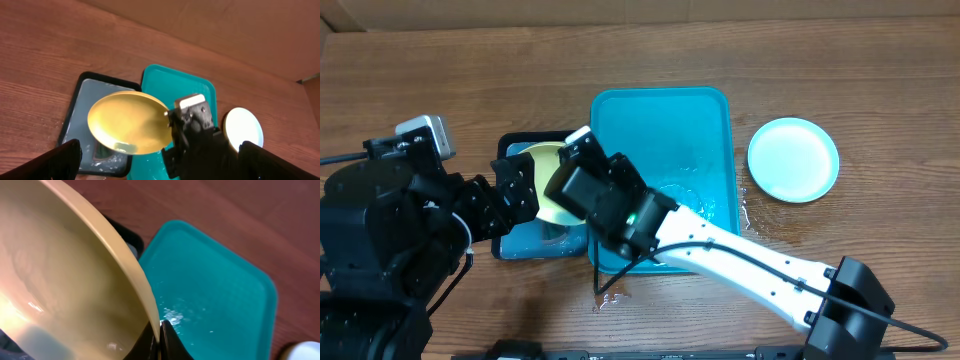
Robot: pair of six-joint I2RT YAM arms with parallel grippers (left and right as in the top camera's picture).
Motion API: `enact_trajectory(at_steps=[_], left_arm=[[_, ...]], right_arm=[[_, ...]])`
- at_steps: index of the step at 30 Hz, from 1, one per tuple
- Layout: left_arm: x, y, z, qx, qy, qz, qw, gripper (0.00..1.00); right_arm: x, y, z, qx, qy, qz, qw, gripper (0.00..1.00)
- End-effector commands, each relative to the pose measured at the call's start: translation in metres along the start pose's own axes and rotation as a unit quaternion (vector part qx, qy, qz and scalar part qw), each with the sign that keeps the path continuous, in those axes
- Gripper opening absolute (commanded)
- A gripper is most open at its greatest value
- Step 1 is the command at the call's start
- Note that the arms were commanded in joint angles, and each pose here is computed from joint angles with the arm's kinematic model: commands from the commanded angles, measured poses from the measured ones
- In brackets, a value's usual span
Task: Clean dirty plates on tray and stack at the side
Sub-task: 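Lift the yellow plate with the right gripper and tilt it over the basin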
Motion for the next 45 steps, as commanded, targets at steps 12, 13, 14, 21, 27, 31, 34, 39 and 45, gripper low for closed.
enact_trajectory(at_steps=[12,13,14,21,27,31,34,39,45], left_arm=[[-0.001,0.014,-0.006,0.013,-0.001,-0.014,1.0,1.0],[-0.001,0.015,-0.006,0.015,-0.001,-0.016,1.0,1.0],[-0.001,0.016,-0.006,0.016,-0.001,-0.016,1.0,1.0],[-0.001,0.026,-0.008,0.028,-0.003,-0.025,0.999,1.0],[-0.005,0.034,-0.006,0.05,-0.024,-0.013,0.998,1.0],[-0.011,0.035,-0.003,0.072,-0.096,0.011,0.993,1.0],[-0.013,0.035,-0.002,0.083,-0.172,0.015,0.981,1.0],[-0.016,0.034,0.001,0.099,-0.177,0.029,0.979,1.0],[0.006,0.033,-0.012,0.011,-0.08,-0.07,0.994,1.0]], right_arm=[[-0.017,-0.057,-0.019,-0.081,0.01,0.143,0.986,0.04],[-0.018,-0.059,-0.019,-0.082,0.009,0.143,0.986,0.04],[-0.019,-0.06,-0.02,-0.084,0.011,0.143,0.986,0.04],[-0.021,-0.063,-0.023,-0.089,0.006,0.142,0.986,0.04],[-0.02,-0.064,-0.027,-0.099,0.006,0.142,0.985,0.04],[-0.02,-0.064,-0.027,-0.1,0.007,0.141,0.985,0.04],[-0.02,-0.064,-0.027,-0.1,0.007,0.141,0.985,0.04],[-0.02,-0.064,-0.027,-0.1,0.007,0.141,0.985,0.04],[-0.015,-0.062,-0.026,-0.096,0.001,0.112,0.989,0.04]])
Point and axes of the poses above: each gripper's point midway between its finger pads, its own y axis out along the fingers, its own x axis along the line the jaws close on, z = x × y, the point moved 8 cm from there along -y, back along the fingers, and after that the axes turned 10 degrees about -y, right-handed, at the moved point
